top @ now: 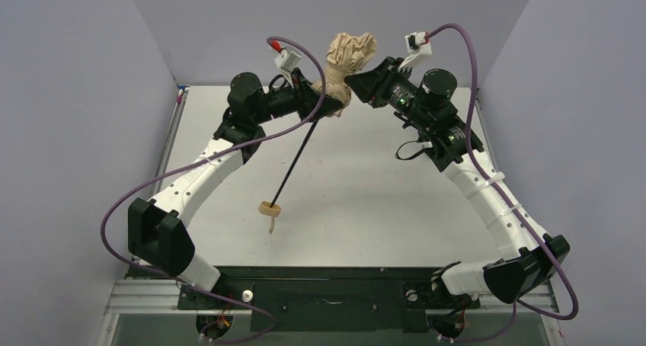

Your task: Open the umbrella

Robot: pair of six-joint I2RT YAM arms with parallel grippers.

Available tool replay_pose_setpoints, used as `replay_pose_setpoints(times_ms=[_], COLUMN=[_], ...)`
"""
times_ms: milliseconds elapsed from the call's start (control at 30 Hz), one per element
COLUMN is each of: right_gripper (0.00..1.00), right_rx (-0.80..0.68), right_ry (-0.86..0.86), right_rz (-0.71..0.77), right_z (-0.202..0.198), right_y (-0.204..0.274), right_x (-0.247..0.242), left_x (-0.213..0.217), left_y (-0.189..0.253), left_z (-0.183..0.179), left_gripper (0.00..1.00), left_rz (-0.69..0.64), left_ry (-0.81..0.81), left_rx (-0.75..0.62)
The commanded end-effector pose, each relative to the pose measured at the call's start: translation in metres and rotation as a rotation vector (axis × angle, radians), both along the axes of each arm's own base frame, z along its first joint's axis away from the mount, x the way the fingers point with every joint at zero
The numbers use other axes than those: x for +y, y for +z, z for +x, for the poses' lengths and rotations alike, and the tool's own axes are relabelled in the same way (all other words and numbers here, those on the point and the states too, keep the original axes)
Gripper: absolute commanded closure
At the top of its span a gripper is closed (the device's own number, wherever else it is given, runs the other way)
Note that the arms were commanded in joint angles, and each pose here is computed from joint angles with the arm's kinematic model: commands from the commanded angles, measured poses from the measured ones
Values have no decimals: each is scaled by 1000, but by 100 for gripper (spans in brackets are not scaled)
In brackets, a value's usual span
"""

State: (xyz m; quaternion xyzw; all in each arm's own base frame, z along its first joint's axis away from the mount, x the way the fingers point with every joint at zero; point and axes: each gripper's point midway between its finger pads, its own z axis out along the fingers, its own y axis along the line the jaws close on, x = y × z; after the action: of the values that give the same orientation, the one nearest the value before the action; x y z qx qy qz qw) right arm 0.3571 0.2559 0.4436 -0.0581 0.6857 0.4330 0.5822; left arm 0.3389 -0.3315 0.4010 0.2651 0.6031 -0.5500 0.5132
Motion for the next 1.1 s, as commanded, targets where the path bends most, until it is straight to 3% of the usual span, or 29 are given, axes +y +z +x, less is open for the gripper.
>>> replay_pose_setpoints(times_ms=[0, 100, 433, 700, 900, 1067], right_gripper=[84, 100, 100, 100, 100, 100], right_rx=[-4, -14, -39, -105, -178, -199], right_ry=[11, 6, -102, -69, -209, -282], right_rz=[1, -32, -211, -261, -641, -839], right_z=[6, 8, 21, 15, 27, 34], right_y=[-3, -9, -39, -36, -81, -106], right_x=[3, 1, -20, -15, -46, -73], left_x=[8, 7, 8, 5, 6, 7], left_y=[77, 80, 91, 90, 92, 93], left_z=[-48, -52, -72, -76, -87, -94], left_gripper=[100, 100, 100, 100, 100, 100], left_rz=[-120, -127, -156, -142, -149, -157], left_ry=[-108, -127, -216, -231, -262, -290], left_rx=[-247, -251, -250, -252, -260, -256])
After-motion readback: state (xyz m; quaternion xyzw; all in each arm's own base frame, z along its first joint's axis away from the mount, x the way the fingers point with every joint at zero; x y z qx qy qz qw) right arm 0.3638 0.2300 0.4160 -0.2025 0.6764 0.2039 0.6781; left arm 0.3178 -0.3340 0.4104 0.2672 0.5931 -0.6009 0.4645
